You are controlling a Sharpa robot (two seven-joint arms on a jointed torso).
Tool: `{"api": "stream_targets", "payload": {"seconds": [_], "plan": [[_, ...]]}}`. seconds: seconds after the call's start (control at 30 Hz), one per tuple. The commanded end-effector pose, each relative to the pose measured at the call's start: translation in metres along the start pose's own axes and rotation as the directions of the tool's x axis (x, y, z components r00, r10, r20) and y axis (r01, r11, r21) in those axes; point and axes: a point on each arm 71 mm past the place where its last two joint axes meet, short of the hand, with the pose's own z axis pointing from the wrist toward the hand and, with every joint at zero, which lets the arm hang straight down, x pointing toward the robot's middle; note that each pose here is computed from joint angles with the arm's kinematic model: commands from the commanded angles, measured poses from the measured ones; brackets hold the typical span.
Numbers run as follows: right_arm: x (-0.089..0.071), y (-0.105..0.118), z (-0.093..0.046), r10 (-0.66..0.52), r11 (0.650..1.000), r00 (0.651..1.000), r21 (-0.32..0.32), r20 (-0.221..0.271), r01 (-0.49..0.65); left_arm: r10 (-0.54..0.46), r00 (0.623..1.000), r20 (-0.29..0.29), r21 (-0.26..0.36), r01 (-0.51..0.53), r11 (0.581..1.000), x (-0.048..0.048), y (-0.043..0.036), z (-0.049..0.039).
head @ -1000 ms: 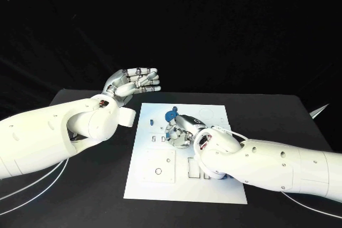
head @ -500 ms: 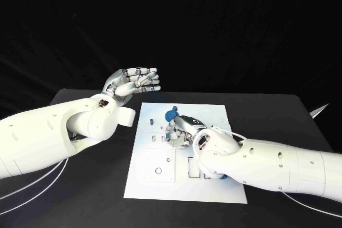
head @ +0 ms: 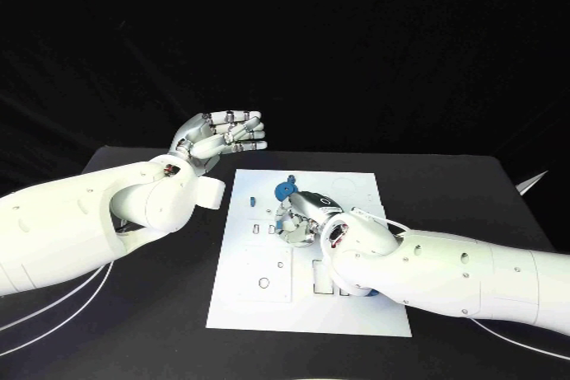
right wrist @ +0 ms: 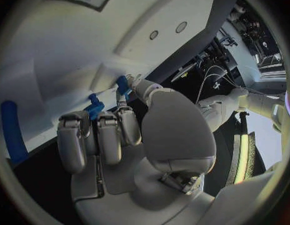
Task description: Assemble the parts on the task board
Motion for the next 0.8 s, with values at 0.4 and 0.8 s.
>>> {"api": "stream_targets", "payload": {"seconds": [0.4,0.8], "plan": [[0.0032,0.0005,0.0006,-0.026,1.000,1.000,-0.012,-0.015,0.026,-0.005,1.000,-0.019,0.007,0.005,1.000,0.0018,-0.0011,-0.0001],[0.0035,0.0010,0.0007,-0.028,0.999,0.999,-0.021,-0.017,0.027,-0.004,1.000,-0.018,0.006,0.004,1.000,0.0008,-0.0011,-0.0003]]}}
